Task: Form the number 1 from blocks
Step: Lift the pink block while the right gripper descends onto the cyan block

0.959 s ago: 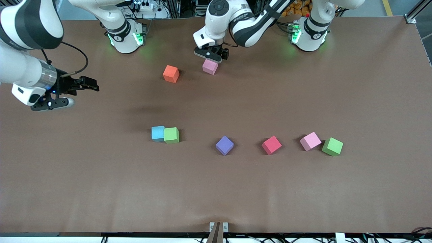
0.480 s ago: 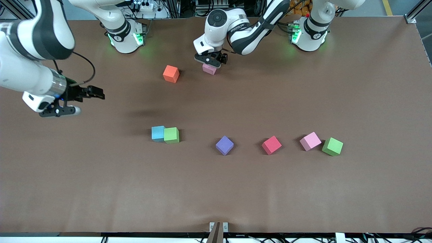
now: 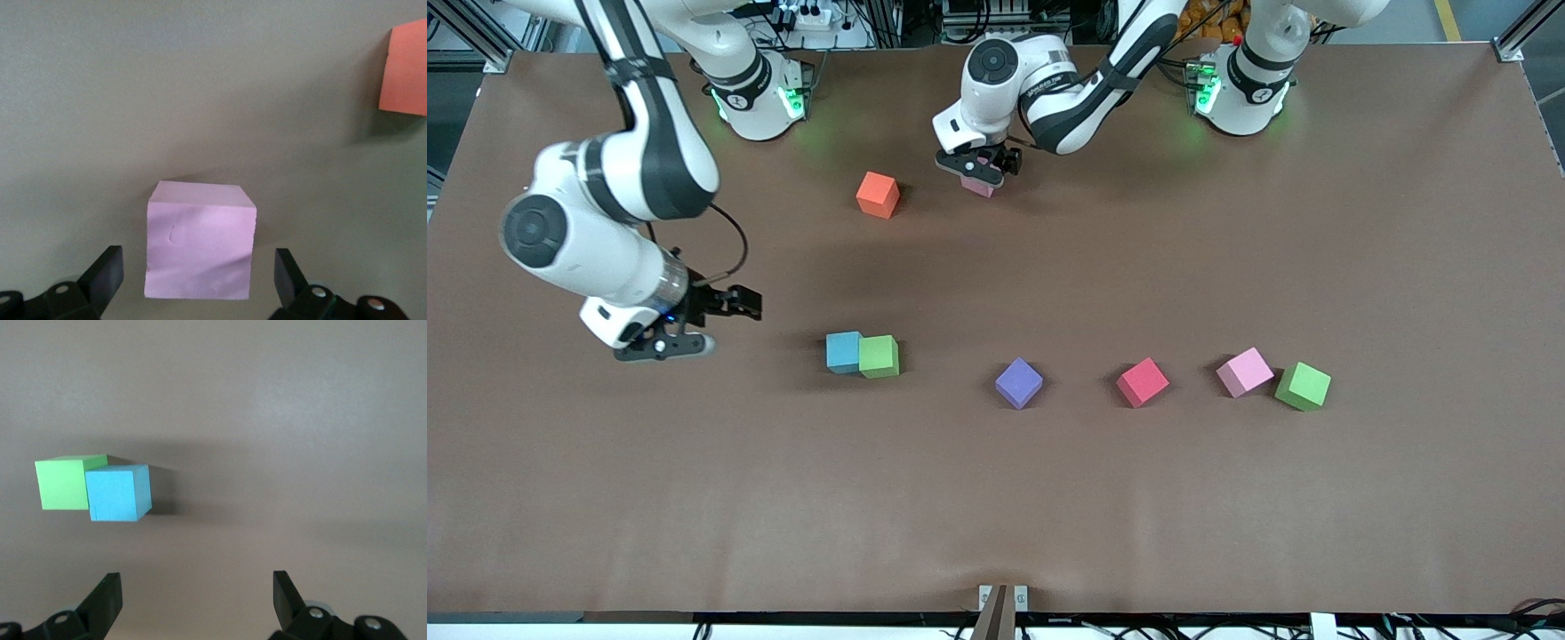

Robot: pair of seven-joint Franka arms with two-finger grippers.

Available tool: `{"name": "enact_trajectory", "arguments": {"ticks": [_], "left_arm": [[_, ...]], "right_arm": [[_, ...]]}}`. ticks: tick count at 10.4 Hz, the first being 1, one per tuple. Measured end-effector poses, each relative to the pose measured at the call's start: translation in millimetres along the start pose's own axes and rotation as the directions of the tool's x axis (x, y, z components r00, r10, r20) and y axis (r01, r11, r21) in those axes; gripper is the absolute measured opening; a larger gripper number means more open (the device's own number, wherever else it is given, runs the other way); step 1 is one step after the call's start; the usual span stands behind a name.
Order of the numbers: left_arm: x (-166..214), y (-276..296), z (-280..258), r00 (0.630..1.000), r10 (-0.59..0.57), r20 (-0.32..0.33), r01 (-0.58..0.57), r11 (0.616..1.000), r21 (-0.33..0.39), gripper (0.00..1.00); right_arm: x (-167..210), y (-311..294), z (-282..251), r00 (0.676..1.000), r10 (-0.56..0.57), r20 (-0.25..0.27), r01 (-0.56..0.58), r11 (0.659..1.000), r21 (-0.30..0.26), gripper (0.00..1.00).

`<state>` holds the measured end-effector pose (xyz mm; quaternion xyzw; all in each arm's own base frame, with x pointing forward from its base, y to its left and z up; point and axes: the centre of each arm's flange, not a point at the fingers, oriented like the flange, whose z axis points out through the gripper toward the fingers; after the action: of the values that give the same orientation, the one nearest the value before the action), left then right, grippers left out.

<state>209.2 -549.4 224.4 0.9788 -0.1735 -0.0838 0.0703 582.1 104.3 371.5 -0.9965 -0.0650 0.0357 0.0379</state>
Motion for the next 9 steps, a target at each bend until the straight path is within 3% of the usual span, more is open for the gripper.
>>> {"name": "enact_trajectory", "arguments": {"ticks": [1,3,4,6,9], "left_arm": [[-1.4,0.5,4.1,1.0,0.003,0.005,-0.003,1.0,0.002,1.0],[-2.3,-1.3,14.2,1.0,-0.001,0.019,0.0,1.0,0.008,0.99],[0.0,-4.7,18.9,1.0,-0.01,0.024,0.009,1.0,0.013,0.89],[5.1,-7.6,20.7,0.999,-0.048,0.02,0.048,0.999,0.015,0.65],[28.1,-16.8,8.1,0.975,-0.22,-0.023,0.22,0.975,0.004,0.65]], "right_arm": [[3.4,0.6,1.0,0.996,-0.094,-0.004,0.094,0.996,-0.001,1.0],[8.5,3.1,-4.4,0.951,-0.31,-0.016,0.31,0.951,-0.007,1.0],[12.4,2.8,-5.5,0.917,-0.399,-0.019,0.399,0.917,-0.011,1.0],[27.4,2.3,2.8,0.813,-0.583,-0.013,0.582,0.813,-0.019,1.0],[56.1,-25.2,36.3,0.629,-0.777,-0.009,0.776,0.629,-0.044,1.0]]}}
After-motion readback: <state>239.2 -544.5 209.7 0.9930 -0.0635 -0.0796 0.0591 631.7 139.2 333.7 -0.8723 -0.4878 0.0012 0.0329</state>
